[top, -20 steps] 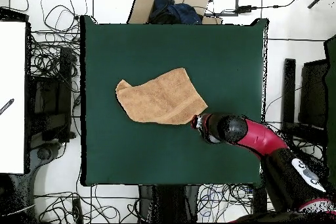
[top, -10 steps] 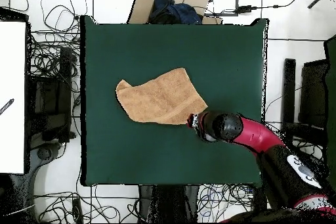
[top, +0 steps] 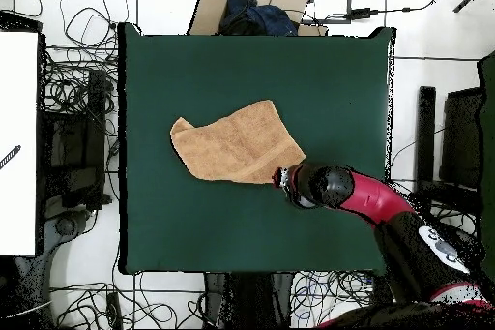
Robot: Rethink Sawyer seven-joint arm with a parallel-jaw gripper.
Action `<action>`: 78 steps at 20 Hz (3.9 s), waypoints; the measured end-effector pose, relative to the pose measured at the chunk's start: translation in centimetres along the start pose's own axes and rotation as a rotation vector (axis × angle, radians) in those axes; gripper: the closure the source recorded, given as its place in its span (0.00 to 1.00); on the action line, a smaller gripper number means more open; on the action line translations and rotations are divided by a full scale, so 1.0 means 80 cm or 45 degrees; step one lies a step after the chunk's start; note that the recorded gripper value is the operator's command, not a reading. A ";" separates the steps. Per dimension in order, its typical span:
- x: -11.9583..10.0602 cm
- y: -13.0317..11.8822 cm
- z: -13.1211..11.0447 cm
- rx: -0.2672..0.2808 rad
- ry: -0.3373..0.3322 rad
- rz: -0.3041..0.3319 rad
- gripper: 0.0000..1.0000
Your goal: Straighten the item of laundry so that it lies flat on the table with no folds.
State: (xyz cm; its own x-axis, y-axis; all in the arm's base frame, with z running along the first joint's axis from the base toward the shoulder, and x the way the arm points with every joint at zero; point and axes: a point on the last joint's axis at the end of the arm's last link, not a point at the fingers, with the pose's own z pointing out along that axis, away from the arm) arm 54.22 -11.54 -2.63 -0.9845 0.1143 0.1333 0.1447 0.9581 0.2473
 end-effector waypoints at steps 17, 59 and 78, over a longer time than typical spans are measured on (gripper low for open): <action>-0.002 0.003 0.036 -0.038 0.031 0.013 0.00; -0.006 0.030 0.044 0.126 0.063 -0.093 0.00; -0.006 0.022 0.044 0.147 0.040 -0.087 1.00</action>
State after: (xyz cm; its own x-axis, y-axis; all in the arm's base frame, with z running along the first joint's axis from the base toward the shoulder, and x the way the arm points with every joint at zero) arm 54.61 -8.97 -5.63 -0.9878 0.0412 0.1503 0.0632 0.9874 0.1451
